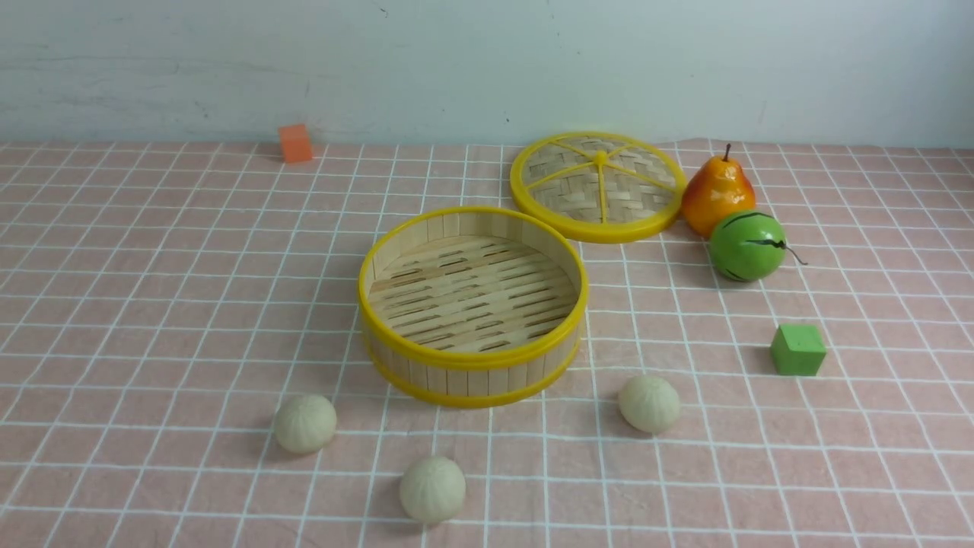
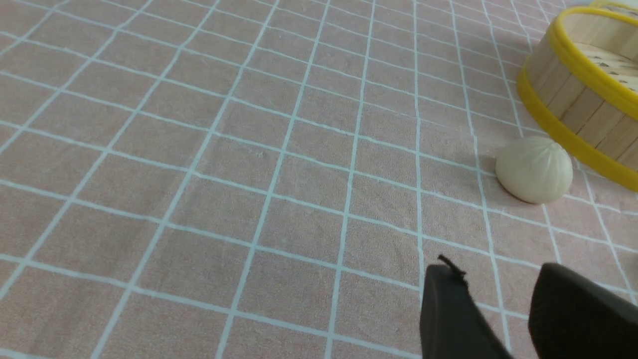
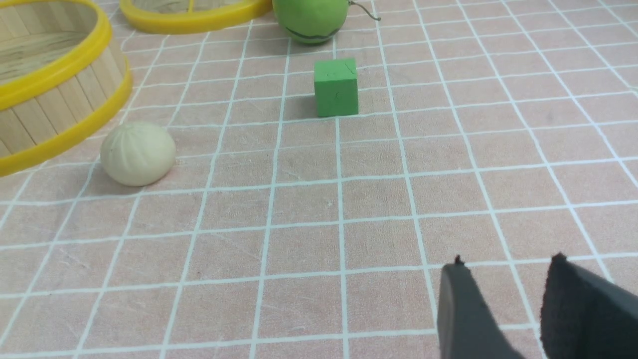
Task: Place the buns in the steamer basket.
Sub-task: Use the left arm to grab a steamed stuffed bun
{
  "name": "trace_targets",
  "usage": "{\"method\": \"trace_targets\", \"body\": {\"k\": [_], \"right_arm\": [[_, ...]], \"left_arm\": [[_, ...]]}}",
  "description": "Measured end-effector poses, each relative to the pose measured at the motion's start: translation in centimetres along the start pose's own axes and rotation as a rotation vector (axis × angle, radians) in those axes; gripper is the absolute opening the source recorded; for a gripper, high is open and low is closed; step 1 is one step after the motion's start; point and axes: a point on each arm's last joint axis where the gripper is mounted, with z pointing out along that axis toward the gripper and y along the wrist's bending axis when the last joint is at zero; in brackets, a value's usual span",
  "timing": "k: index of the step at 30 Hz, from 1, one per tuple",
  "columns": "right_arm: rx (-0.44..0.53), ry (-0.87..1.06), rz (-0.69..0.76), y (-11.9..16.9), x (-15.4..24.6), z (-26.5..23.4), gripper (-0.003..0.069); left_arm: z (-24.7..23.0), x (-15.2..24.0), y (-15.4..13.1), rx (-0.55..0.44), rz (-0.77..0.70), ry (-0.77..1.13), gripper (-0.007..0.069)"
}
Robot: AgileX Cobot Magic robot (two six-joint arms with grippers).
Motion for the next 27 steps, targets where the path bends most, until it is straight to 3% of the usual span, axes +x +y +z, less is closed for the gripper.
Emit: {"method": "trace_targets", "body": {"k": [5,7,11,12,13,17,23,26,27], "right_arm": [[0.000,0.000,0.000,0.0,0.0,0.0,0.0239],[0.000,0.000,0.000,0.0,0.0,0.0,0.0239],[0.000,0.000,0.000,0.0,0.0,0.0,0.0239],[0.000,0.000,0.000,0.0,0.0,0.0,0.0239],[0.000,0.000,0.000,0.0,0.0,0.0,0.0239],[0.000,0.000,0.000,0.0,0.0,0.0,0.0239],[0.000,0.000,0.000,0.0,0.0,0.0,0.0239],[0.000,0.000,0.000,0.0,0.0,0.0,0.0239],[0.000,0.000,0.000,0.0,0.0,0.0,0.0239]], "left_arm": [[0.0,0.0,0.0,-0.003,0.001,-0.001,0.0238],[0.0,0.0,-0.1,0.014,-0.086,0.005,0.0238],[-0.1,0.1,-1.0,0.105,-0.516,0.042,0.0238],[-0.1,0.1,-1.1,0.111,-0.542,0.045,0.0238],[-0.1,0.1,-1.5,0.157,-0.764,0.072,0.0238],[-0.2,0.0,-2.1,0.211,-1.012,0.111,0.0238],[-0.5,-0.3,-2.8,0.273,-1.125,0.162,0.0238],[-1.4,-1.9,-3.6,0.346,-1.026,0.136,0.0238],[-2.6,-4.0,-4.4,0.422,-0.908,0.065,0.0238]]}}
